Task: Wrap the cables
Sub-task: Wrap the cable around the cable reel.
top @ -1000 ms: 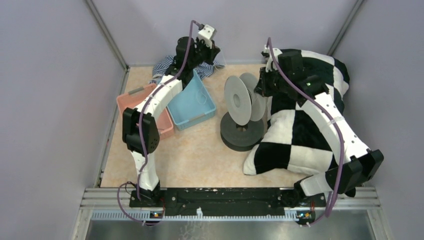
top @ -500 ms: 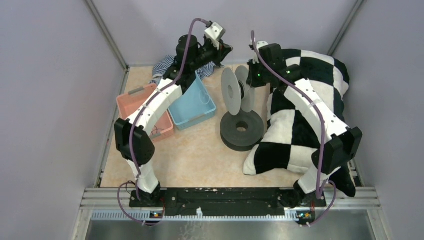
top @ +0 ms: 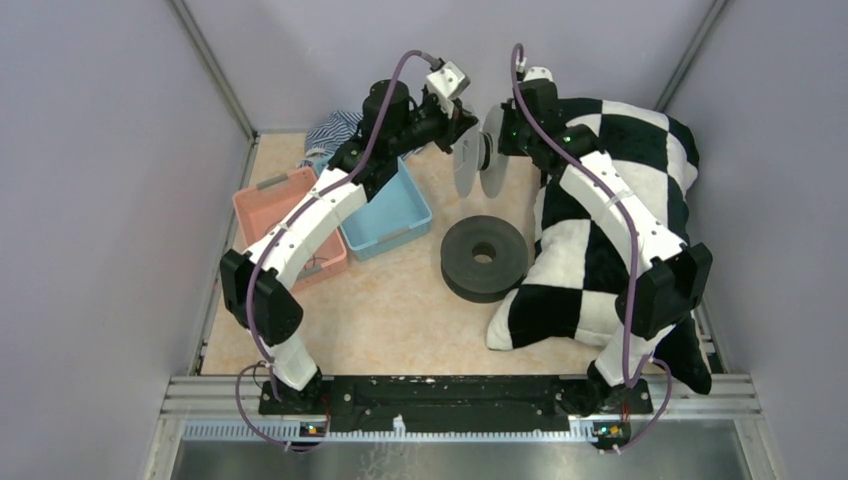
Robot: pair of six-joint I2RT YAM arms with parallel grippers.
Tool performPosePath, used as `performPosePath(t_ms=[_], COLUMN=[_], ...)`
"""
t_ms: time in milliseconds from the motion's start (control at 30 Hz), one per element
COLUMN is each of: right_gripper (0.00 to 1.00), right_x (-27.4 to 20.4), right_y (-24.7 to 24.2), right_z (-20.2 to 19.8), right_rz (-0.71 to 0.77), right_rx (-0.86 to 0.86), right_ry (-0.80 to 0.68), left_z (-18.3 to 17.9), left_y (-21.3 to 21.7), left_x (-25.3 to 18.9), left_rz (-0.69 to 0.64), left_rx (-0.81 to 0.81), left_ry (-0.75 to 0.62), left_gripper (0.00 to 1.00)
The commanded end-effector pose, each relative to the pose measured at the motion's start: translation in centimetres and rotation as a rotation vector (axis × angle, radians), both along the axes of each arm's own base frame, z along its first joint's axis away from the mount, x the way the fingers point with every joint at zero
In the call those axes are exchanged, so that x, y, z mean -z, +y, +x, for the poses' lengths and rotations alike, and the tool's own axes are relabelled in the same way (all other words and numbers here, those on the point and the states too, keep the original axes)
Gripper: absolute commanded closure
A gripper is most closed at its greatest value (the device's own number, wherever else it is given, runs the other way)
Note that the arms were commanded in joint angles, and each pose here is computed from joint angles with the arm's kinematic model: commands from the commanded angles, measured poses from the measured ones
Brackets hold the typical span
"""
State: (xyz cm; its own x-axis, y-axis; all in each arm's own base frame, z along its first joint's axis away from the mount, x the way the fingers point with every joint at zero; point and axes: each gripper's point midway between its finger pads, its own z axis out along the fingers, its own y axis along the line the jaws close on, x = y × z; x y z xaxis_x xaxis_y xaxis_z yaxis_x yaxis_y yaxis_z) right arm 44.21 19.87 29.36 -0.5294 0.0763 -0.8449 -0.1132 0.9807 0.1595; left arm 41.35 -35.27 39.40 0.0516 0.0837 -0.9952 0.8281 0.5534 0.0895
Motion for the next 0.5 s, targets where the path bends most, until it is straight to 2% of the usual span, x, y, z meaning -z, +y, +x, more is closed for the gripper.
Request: performPosePath(t_ms=[0,300,467], right_gripper=[1.0,1.0,1.0], right_x=[-4.0,-5.8,-7.5], right_y=[-0.3,-2.2,-2.8], right_z=[2.1,2.9,2.8], right_rz=[0.106,0.081,0.1], right_rx=[0.122,0.226,0.255], right_ry=[-0.153,-0.227,-0.277], left_z=[-3.0,-4.2,-5.8], left_y=[0.8,1.0,0.4], left_x=[-4.3,-2.5,-2.0], left_rz=[-0.058,-0.047,-0.104], left_rx=[0.028,0.039,0.11], left_ry=[-0.075,0.003,0.073], left_gripper=[1.0,1.0,1.0])
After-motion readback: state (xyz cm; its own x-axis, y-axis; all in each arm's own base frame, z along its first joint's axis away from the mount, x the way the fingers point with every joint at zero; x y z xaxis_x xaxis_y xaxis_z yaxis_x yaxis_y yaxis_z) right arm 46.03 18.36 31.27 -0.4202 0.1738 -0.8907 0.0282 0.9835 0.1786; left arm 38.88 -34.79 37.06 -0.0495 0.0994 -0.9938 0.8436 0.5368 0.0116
